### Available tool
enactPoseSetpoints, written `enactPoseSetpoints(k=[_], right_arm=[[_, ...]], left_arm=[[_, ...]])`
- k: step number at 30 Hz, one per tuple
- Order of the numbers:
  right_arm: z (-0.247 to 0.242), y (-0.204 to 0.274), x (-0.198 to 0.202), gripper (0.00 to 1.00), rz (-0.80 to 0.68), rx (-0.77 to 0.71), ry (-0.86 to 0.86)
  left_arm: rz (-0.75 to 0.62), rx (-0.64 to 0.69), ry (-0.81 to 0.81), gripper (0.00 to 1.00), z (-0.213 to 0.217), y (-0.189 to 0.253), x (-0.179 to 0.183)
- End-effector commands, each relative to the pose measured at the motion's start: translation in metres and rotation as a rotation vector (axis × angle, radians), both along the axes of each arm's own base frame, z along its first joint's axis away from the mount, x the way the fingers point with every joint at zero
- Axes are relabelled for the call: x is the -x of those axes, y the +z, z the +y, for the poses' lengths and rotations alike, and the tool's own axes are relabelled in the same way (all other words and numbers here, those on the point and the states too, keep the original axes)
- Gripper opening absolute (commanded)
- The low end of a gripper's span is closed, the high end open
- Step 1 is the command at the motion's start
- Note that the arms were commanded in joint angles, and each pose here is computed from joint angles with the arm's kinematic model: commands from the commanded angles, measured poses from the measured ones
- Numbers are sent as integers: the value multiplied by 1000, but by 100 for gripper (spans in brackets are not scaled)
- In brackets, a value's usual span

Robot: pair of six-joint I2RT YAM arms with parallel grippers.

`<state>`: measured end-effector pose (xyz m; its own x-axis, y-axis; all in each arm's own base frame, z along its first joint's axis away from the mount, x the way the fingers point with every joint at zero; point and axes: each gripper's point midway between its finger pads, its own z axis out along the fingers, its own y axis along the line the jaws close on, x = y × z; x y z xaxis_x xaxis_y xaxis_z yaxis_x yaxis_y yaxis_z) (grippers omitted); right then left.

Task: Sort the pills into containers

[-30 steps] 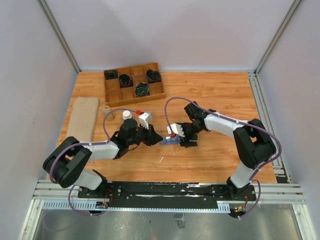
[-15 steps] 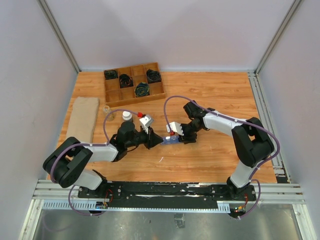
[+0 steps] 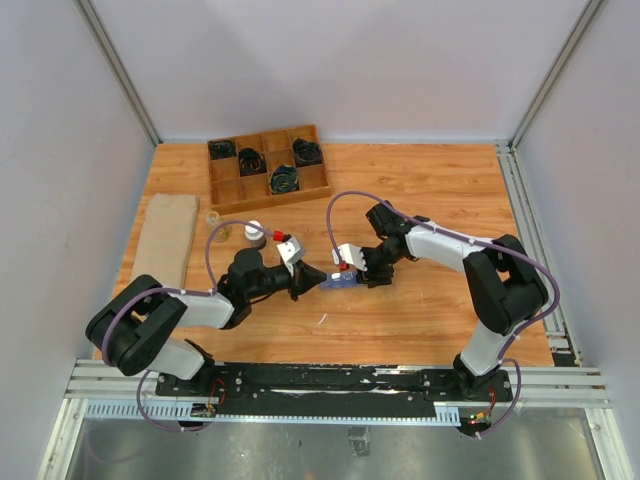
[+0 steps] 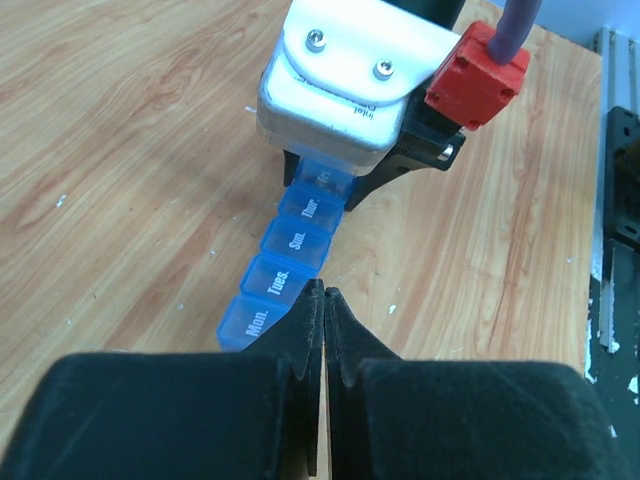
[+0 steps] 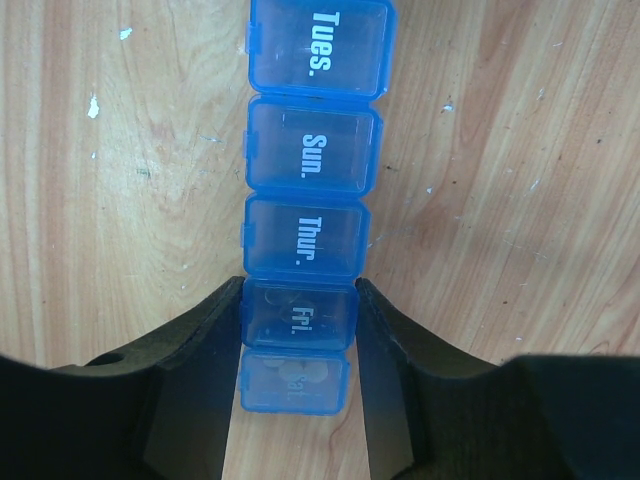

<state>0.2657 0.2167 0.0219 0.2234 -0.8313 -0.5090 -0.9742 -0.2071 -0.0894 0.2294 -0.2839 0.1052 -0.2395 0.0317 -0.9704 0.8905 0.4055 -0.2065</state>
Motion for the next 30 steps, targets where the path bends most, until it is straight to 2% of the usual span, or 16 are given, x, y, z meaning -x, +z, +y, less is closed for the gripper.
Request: enactPoseSetpoints(k=[1, 5, 10, 15, 19, 26, 30], right_arm=[[3, -1, 2, 37, 13, 17, 3], [3, -1, 2, 37, 13, 20, 1], [3, 0, 1, 36, 9, 21, -2], [4, 0, 0, 36, 10, 21, -6], [3, -1, 0, 36, 12, 27, -10], [3, -1, -1, 36, 12, 32, -13], [3, -1, -1, 36, 12, 33, -13]], left_arm=[[-29, -47, 29, 0, 2, -2, -13], [71, -140, 61, 0, 3, -32, -21], [283, -315, 111, 0, 16, -96, -19], [336, -343, 154, 0, 27, -111, -12], [282, -291, 136, 0, 17, -87, -20], [125, -102, 50, 0, -3, 4, -20], [107, -75, 15, 0, -8, 24, -17]])
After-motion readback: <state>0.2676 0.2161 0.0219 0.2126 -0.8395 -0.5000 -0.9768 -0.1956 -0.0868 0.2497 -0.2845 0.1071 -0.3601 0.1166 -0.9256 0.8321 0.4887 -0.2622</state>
